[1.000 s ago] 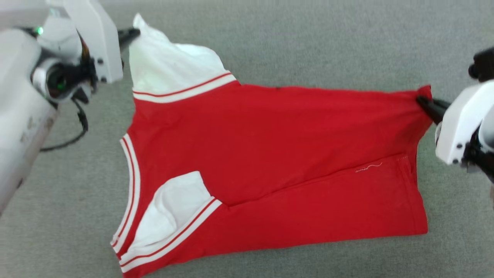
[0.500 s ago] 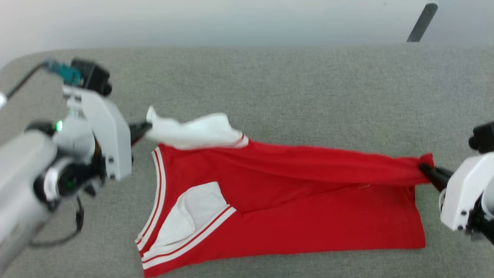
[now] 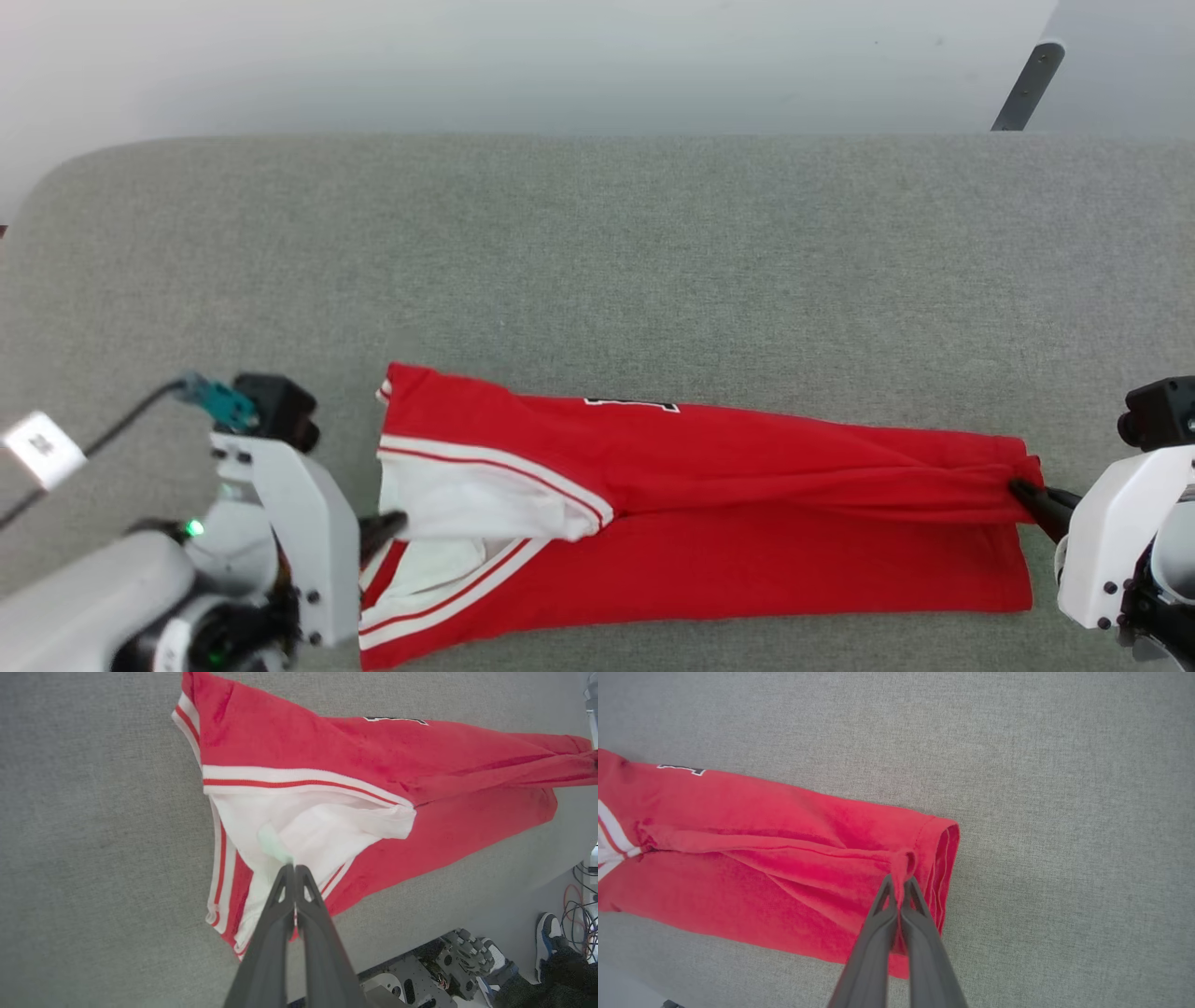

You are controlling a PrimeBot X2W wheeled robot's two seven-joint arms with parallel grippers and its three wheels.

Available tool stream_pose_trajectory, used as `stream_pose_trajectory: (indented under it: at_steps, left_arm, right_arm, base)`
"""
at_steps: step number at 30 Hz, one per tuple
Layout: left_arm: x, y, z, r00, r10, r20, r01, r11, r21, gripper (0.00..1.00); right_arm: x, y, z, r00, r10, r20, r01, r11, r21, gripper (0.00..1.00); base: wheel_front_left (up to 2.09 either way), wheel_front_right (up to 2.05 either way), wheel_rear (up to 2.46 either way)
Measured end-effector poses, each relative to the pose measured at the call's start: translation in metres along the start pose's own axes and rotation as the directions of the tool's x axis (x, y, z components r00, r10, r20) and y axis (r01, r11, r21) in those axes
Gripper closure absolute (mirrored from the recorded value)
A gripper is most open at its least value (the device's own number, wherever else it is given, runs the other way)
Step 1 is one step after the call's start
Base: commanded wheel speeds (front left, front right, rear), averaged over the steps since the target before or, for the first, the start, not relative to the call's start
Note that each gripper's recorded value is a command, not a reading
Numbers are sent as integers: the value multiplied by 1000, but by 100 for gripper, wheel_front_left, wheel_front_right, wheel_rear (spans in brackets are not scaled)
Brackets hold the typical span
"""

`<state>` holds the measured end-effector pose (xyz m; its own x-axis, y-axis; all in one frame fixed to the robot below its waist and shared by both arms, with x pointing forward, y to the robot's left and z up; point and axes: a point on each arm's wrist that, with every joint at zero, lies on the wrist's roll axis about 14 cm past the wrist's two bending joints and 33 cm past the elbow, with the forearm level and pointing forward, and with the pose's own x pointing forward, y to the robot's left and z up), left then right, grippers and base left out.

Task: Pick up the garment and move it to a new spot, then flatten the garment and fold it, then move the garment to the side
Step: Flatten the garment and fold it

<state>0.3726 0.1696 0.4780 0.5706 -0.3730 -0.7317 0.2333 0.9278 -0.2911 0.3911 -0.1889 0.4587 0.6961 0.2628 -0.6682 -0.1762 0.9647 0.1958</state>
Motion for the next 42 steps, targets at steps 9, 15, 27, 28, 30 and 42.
stream_pose_trajectory:
  at_steps: [9,15,27,28,30,42]
  left_arm:
    - [5,-7,-25,999,-18,-37,17,999,-30,55]
    - [-4,-9,-20,1000,-18,20,18,1000,-17,0]
    - [-37,-11,-6,963,-2,268,11,999,-30,0]
    - [-41,-10,-1,951,2,309,8,999,-32,0]
    - [-49,-7,5,924,14,383,1,999,-37,0]
    - [-89,41,6,747,169,643,-101,985,-141,0]
  right_arm:
    - [-3,5,-2,1000,-1,7,1,1000,-13,0]
    - [-15,8,8,999,-4,51,5,1000,-25,0]
    - [-44,14,11,987,-11,159,6,1000,30,0]
    - [-46,15,11,985,-13,170,7,999,39,0]
    - [-49,14,9,984,-23,177,15,999,46,0]
    - [-52,8,0,981,-56,184,38,995,96,0]
  base:
    - [0,0,0]
    - [0,0,0]
    - [0,0,0]
    - [0,0,0]
    - [0,0,0]
    - [0,0,0]
